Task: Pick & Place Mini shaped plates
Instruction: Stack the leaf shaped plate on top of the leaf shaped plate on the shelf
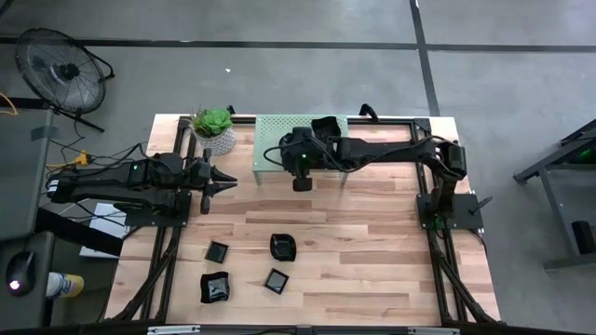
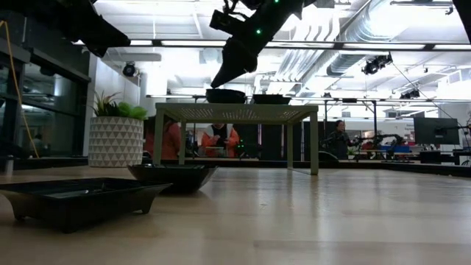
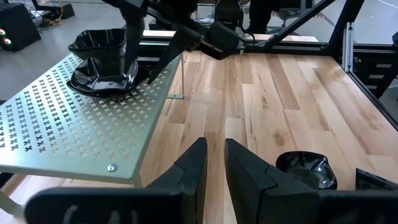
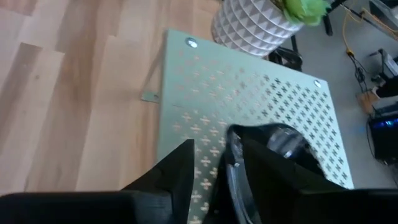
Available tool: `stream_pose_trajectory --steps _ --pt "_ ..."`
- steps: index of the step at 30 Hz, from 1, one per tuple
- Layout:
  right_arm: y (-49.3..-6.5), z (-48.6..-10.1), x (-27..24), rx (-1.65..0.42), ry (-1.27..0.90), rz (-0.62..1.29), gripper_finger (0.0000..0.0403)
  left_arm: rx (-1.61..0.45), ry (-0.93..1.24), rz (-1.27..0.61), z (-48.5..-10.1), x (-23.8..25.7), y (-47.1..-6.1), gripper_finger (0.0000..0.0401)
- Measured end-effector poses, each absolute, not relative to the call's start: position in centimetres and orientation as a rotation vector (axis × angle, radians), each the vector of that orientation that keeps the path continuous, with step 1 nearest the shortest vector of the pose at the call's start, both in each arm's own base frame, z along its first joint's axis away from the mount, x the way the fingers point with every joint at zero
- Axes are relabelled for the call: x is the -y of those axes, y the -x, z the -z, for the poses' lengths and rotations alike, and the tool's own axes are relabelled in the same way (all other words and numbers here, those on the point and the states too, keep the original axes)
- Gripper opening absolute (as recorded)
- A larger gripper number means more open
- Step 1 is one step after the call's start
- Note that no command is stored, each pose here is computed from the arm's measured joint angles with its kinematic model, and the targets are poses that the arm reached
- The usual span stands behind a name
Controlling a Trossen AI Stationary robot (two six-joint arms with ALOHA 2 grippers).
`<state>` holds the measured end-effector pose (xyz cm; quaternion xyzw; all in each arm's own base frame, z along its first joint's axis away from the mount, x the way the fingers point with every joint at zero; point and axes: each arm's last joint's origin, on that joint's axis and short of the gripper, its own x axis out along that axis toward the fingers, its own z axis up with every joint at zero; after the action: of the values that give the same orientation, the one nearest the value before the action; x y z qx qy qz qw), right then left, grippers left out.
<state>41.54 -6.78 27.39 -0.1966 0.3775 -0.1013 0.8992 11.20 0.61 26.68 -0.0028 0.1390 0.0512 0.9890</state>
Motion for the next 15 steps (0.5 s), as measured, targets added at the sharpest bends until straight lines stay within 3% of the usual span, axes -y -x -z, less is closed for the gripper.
stream_pose_trajectory --steps 6,15 --pt "-41.75 -26.57 7.41 -0.801 0.395 0.21 0.0139 -0.279 0.006 -0.103 -26.68 -0.61 -11.2 0.0053" --pt "-41.95 -26.59 7.54 -0.785 0.403 0.227 0.011 -0.28 0.006 -0.103 -26.68 -0.62 -11.19 0.0053"
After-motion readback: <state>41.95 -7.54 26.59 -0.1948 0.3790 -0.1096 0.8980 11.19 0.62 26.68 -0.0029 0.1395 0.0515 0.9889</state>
